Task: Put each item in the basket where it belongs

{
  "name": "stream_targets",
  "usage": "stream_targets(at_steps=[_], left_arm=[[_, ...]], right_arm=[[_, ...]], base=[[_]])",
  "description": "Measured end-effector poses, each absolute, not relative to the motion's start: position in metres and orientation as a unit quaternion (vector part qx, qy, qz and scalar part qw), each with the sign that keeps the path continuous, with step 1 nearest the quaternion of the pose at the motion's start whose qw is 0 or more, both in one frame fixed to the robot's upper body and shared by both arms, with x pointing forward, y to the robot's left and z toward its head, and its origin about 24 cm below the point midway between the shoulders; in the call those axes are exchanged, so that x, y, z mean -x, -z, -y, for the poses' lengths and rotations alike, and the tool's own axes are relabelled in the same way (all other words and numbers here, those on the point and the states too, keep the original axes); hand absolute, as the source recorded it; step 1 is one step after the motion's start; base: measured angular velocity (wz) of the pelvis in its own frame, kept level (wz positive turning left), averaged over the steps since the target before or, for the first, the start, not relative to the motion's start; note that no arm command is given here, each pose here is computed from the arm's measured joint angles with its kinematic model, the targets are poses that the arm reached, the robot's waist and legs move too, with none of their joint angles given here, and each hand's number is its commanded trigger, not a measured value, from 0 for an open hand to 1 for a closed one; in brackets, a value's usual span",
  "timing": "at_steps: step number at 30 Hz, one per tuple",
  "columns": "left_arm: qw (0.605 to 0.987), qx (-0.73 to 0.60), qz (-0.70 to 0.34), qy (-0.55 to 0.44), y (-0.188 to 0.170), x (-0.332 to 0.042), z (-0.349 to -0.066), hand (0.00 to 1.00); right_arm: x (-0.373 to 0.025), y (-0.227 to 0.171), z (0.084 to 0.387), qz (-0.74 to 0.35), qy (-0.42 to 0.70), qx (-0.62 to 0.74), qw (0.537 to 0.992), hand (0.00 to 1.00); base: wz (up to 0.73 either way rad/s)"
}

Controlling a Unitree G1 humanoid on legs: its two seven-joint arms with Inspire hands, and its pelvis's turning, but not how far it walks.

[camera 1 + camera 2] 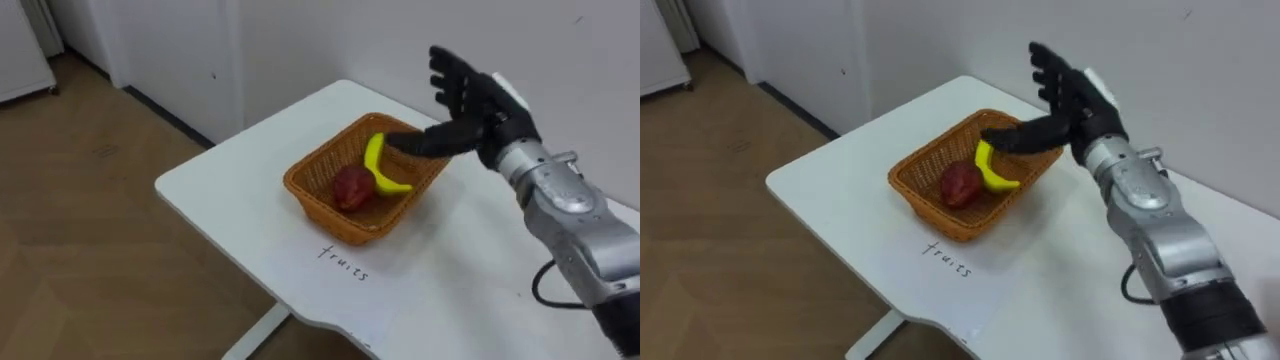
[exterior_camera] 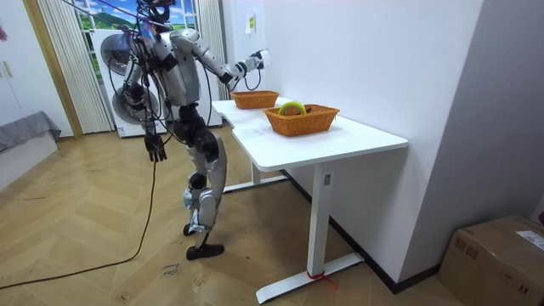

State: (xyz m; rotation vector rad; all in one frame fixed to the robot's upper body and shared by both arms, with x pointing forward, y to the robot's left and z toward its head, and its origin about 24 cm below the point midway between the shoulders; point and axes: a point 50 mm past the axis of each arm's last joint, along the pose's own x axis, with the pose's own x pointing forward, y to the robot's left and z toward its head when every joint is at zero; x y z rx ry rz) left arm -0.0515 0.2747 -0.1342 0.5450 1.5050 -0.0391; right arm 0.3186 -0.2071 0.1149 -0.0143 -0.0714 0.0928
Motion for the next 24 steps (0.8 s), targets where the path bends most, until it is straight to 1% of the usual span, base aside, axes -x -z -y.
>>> stream_targets(at_steps=[2,4,8,12,15,20,24], left_arm=[[0.702,-0.244,-0.669,0.009,0.136,0.047,-0.273,0.0],[0.716,-0.244,-0.654,0.001,0.138,0.033,-0.271,0.0],[0.725,-0.25,-0.641,-0.016,0.138,0.024,-0.273,0.0],[0.731,-0.253,-0.634,-0.021,0.138,0.015,-0.275,0.0],[0.739,-0.259,-0.622,-0.023,0.138,0.004,-0.276,0.0],[0.742,-0.267,-0.614,-0.029,0.138,-0.001,-0.277,0.0],[0.742,-0.268,-0.613,-0.036,0.14,-0.002,-0.275,0.0]], right_arm=[[-0.319,-0.122,0.216,0.048,-0.019,-0.024,0.998,0.0],[-0.318,-0.13,0.23,0.063,0.025,-0.039,0.997,0.0],[-0.317,-0.138,0.246,0.081,0.074,-0.051,0.993,0.0],[-0.313,-0.148,0.268,0.099,0.142,-0.087,0.981,0.0],[-0.31,-0.154,0.279,0.109,0.169,-0.105,0.974,0.0],[-0.302,-0.157,0.297,0.116,0.22,-0.146,0.957,0.0],[-0.286,-0.157,0.323,0.128,0.282,-0.167,0.936,0.0]], base=[[-0.19],[-0.24],[-0.4],[-0.42],[-0.51],[-0.36],[-0.38]])
